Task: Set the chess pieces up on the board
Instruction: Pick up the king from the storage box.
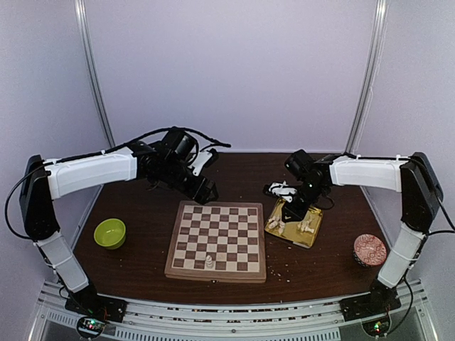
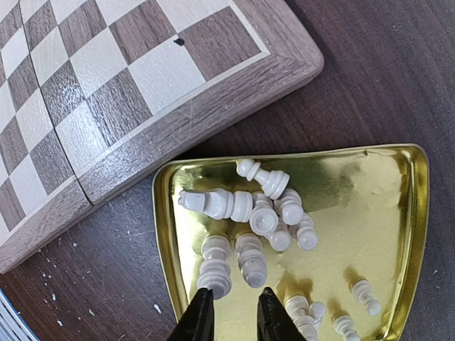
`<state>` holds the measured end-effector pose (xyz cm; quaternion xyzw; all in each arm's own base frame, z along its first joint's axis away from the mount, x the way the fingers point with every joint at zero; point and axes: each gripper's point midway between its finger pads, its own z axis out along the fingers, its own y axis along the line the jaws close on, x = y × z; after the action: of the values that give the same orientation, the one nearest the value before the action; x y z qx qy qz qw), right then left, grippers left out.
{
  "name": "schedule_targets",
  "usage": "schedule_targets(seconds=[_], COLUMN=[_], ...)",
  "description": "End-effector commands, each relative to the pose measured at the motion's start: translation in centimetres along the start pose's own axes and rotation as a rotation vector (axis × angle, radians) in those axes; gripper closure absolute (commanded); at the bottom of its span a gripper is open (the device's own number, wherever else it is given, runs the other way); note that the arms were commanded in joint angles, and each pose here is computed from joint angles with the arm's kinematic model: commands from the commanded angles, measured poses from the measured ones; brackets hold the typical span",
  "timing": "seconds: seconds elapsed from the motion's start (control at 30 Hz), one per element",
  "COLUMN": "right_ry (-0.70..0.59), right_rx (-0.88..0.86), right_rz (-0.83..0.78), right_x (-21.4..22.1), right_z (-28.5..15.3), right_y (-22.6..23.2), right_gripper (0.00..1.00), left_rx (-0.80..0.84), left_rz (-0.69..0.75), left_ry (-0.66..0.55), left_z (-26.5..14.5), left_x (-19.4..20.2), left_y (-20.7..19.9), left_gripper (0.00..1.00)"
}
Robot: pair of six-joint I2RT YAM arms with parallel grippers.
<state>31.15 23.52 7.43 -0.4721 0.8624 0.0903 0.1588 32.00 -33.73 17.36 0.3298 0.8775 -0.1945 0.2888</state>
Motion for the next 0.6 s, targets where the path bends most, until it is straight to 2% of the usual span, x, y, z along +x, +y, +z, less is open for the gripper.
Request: schedule_targets(seconds=[0.0, 0.57], right_ry=[0.009, 0.08], right_rx=[0.009, -0.007], right_rz=[-0.022, -0.055], right_x=[-0.8, 0.3], right_z=[0.2, 1.6], right_y=[0.6, 1.2], right_gripper=[0.8, 0.81], left_rx=[0.053, 0.065], left_rz=[-0.025, -0.044], left_ry=[-0.145, -0.121], left_z=[-2.6, -1.5], left_x=[-3.5, -2.6], left_y=[-1.1, -1.2], left_gripper=[0.25, 0.24])
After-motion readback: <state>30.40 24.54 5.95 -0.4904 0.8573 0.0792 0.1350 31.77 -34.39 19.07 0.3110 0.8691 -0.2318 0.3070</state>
